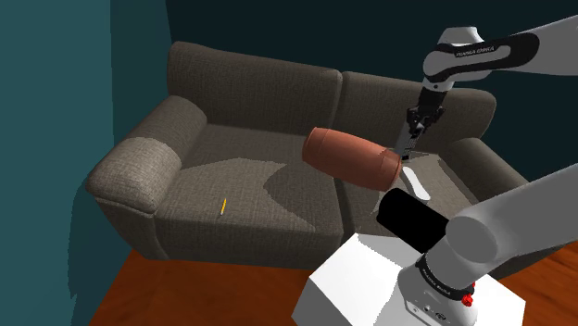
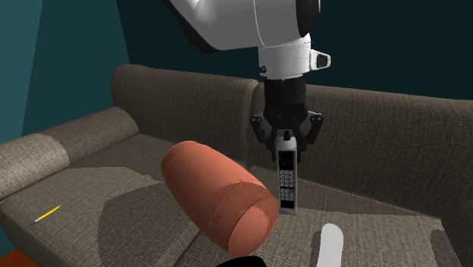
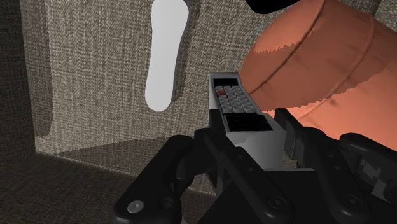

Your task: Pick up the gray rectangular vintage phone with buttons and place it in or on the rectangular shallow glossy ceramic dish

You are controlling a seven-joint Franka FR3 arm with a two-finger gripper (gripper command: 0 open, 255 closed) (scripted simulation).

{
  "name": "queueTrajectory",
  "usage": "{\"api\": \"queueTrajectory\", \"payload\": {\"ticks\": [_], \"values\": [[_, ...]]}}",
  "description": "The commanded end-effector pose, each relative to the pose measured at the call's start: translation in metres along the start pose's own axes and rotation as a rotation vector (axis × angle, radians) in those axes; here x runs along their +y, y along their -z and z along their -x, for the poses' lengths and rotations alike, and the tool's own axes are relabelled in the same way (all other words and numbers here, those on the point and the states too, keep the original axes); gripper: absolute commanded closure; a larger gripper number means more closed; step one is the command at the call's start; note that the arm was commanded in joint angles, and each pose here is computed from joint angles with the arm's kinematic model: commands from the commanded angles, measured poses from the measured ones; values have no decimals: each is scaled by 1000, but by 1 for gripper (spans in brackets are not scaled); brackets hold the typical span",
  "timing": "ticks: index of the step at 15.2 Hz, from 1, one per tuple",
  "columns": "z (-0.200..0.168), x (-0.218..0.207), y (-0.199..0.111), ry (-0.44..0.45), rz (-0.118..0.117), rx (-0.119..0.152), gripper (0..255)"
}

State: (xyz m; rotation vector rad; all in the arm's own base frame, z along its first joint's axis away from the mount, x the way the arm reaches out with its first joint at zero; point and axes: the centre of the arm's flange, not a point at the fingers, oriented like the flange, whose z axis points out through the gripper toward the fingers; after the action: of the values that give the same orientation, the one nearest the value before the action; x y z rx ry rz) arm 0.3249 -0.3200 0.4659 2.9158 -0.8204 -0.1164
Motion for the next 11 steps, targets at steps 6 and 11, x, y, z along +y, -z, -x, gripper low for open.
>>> {"api": "queueTrajectory", "payload": {"ticks": [6, 11], "values": [[95, -5, -3, 1, 1, 1, 255], [161, -9, -4, 1, 1, 1, 255]]}}
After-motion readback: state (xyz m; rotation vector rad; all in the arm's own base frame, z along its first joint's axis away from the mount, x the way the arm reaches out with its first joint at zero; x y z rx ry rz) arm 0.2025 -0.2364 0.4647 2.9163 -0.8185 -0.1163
